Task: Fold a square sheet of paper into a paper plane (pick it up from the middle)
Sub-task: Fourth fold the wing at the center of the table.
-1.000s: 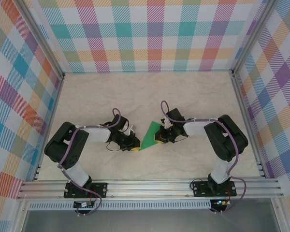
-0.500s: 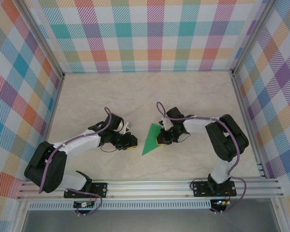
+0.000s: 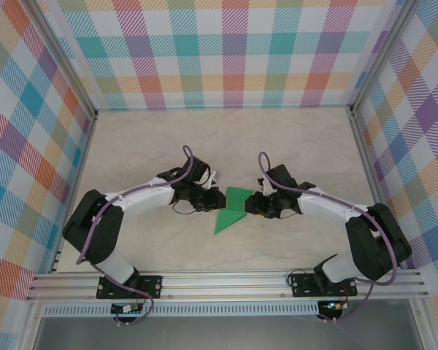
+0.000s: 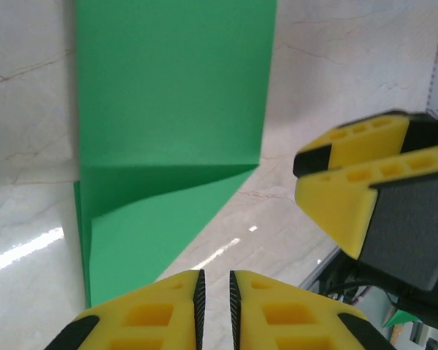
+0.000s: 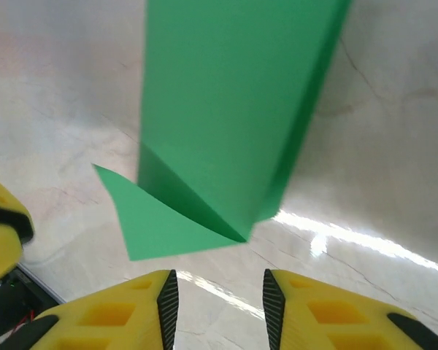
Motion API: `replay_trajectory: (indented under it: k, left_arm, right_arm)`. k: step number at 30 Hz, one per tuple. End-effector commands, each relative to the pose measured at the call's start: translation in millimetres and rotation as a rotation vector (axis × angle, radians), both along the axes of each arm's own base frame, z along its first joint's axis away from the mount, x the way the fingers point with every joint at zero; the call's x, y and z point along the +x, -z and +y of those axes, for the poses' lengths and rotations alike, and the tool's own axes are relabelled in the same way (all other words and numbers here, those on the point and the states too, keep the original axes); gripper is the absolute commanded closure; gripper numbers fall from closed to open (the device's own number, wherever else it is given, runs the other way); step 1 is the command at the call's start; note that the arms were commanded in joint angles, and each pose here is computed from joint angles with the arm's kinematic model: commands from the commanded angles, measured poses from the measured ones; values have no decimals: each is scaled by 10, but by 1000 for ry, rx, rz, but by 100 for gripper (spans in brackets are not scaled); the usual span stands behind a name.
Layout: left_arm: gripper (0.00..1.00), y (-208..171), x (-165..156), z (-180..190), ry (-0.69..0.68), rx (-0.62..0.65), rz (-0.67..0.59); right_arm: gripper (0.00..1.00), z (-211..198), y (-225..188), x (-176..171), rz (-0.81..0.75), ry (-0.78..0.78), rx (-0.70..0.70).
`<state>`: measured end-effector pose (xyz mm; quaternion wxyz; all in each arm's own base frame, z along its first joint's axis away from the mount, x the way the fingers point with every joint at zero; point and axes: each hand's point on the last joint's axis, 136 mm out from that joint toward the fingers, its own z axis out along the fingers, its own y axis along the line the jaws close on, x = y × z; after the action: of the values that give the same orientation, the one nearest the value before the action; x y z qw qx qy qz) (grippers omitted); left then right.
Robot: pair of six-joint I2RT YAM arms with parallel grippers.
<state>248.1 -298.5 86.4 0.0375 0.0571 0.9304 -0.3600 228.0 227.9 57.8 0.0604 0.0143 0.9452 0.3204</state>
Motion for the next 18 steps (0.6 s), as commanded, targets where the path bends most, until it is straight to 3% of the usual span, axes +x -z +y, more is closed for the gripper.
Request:
replay_trajectory:
  k: [1,10,18]
  left_arm:
    - [84,117,-4,4,24,47,6]
    - [85,119,5,25,18,67,-13]
    - [76,3,-50,115,-5,115,-106]
  right_arm:
    - [56,91,-49,46,26,76,82]
    - [54,328,-1,183,49,31,157]
    - [75,485,-27,257,56,-29,192]
